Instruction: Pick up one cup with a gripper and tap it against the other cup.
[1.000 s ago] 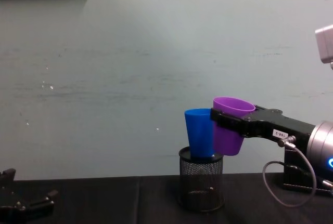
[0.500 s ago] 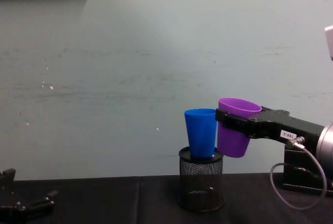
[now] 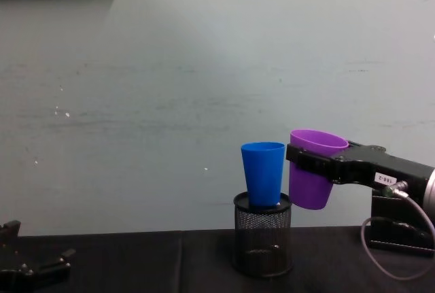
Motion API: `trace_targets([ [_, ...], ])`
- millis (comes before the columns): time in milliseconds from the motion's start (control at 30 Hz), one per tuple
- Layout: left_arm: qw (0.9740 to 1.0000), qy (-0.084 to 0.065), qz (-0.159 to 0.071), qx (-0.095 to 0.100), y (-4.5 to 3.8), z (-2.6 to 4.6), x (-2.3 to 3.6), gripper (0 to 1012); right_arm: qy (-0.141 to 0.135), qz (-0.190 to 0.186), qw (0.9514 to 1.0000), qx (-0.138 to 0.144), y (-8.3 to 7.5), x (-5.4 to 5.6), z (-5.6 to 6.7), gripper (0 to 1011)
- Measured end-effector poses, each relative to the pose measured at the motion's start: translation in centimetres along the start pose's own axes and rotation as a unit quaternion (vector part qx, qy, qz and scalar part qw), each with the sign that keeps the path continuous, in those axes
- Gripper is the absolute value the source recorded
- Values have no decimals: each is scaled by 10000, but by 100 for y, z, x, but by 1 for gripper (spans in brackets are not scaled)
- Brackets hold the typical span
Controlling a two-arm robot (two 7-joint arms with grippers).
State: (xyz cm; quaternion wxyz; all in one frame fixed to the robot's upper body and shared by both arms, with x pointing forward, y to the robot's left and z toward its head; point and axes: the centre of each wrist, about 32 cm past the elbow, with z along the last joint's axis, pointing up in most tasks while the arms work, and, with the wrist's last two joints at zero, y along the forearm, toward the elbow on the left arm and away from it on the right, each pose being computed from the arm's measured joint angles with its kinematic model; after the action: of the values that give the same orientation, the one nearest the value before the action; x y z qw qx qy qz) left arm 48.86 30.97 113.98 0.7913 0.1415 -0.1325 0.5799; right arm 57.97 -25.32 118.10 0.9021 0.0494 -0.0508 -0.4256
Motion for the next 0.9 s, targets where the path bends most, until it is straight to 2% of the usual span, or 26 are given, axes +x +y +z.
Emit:
trace_targets([
  [900,10000,0,0,0,0,0,0,1011,11,-6,10000,-90,-219,-78,37,734],
])
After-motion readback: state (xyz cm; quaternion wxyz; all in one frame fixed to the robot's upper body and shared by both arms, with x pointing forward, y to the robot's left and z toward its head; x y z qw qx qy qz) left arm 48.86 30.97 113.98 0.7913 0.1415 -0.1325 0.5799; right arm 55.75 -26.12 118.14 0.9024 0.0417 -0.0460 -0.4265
